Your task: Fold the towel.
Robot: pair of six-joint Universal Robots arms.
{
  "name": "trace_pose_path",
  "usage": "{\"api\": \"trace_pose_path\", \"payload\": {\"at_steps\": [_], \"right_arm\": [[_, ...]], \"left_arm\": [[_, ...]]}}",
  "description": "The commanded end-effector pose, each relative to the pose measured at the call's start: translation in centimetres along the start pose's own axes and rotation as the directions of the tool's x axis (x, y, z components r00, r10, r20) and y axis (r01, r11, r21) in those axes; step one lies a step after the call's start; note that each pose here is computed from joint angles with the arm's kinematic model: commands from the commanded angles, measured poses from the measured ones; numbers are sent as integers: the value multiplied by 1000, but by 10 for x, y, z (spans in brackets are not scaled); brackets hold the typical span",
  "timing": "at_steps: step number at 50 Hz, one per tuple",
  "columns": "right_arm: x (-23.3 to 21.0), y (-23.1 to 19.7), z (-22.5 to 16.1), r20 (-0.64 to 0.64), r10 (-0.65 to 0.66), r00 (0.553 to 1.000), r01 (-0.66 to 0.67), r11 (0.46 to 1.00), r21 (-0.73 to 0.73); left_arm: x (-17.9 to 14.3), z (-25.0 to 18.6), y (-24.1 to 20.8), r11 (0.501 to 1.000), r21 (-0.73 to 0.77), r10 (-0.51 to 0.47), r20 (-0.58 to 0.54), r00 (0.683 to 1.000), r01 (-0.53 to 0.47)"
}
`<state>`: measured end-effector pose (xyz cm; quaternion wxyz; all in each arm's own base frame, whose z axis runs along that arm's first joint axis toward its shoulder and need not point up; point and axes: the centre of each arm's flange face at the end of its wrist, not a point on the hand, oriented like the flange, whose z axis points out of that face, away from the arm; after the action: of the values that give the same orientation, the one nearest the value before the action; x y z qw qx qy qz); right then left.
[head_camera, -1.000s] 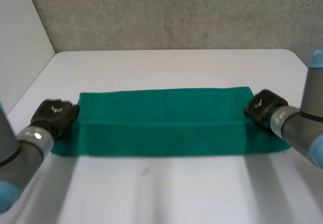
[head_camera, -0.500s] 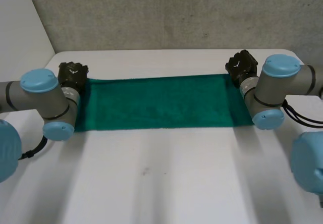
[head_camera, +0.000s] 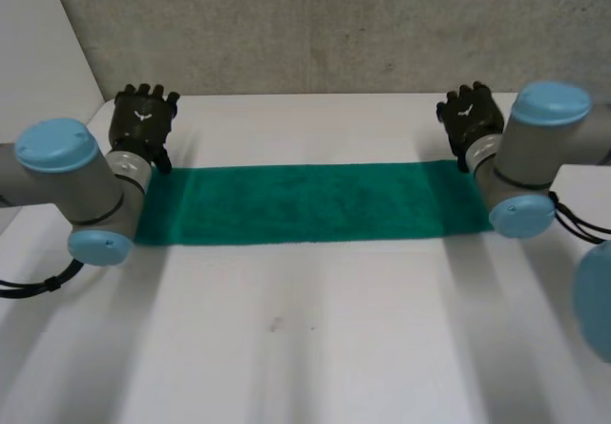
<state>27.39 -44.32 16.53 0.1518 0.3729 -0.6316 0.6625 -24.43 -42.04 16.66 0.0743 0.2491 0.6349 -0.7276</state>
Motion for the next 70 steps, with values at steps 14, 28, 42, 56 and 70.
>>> {"api": "trace_pose_path", "payload": {"at_steps": [14, 28, 42, 56, 70], "right_arm": [[17, 5, -86, 198, 364, 910, -324, 923, -210], [24, 71, -62, 118, 399, 909, -354, 891, -284], [31, 105, -51, 63, 409, 910, -369, 870, -328], [121, 162, -63, -144, 223, 964, -264, 853, -451], [108, 36, -60, -24, 70, 997, -73, 983, -169]], "left_arm": [[-19, -93, -29, 949, -117, -297, -11, 955, 293], [-13, -110, -13, 936, -186, -306, -14, 952, 298], [-14, -110, -12, 935, -189, -307, -10, 952, 300], [-15, -116, -10, 933, -201, -306, -2, 952, 300], [-17, -120, -19, 936, -180, -307, -3, 952, 301]]}}
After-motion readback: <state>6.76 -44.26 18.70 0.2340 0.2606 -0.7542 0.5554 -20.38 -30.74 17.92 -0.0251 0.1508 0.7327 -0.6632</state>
